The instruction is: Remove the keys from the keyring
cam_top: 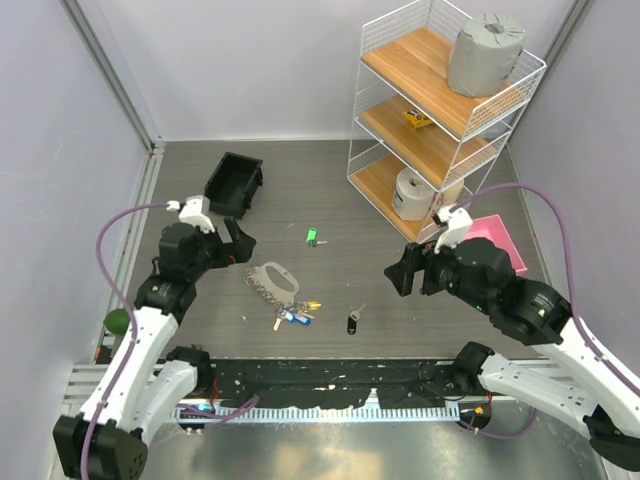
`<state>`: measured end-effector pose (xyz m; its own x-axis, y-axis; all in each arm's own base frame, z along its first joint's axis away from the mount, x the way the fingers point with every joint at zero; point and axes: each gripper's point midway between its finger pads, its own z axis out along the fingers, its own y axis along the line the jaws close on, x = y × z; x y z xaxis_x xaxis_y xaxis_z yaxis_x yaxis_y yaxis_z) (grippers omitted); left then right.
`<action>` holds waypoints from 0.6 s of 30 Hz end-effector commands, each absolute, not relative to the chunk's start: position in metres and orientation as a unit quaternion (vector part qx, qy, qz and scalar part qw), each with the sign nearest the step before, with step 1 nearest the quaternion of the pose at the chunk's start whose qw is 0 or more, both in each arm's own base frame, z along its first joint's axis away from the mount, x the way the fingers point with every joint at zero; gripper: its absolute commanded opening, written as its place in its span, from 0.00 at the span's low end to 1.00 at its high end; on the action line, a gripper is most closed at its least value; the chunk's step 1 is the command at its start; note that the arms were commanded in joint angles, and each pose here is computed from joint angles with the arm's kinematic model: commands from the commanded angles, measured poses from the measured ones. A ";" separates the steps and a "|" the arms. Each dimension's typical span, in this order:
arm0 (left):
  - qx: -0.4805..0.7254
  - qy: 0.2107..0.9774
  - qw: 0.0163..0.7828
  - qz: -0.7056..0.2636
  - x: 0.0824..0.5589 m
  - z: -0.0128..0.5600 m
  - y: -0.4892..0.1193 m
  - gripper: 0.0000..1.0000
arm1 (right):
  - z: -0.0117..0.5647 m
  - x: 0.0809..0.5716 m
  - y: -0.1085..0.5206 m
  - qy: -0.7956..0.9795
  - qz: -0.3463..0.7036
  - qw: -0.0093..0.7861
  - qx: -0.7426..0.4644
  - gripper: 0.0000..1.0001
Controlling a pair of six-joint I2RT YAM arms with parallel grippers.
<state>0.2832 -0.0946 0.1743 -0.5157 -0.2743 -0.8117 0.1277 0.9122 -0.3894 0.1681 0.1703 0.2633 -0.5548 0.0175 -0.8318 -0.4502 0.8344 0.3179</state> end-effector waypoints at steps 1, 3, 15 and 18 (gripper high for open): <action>-0.097 0.833 0.517 -0.172 0.267 0.222 -0.071 1.00 | 0.306 0.184 0.126 0.806 0.223 0.548 -0.020 0.89; -0.111 0.819 0.538 -0.165 0.253 0.246 -0.062 1.00 | 0.324 0.183 0.106 0.782 0.217 0.585 0.010 0.91; -0.110 0.739 0.655 -0.111 0.179 0.314 -0.018 1.00 | 0.365 0.141 -0.003 0.665 0.207 0.704 0.137 1.00; -0.109 0.735 0.660 -0.113 0.173 0.311 -0.017 1.00 | 0.364 0.136 -0.008 0.661 0.213 0.705 0.144 0.99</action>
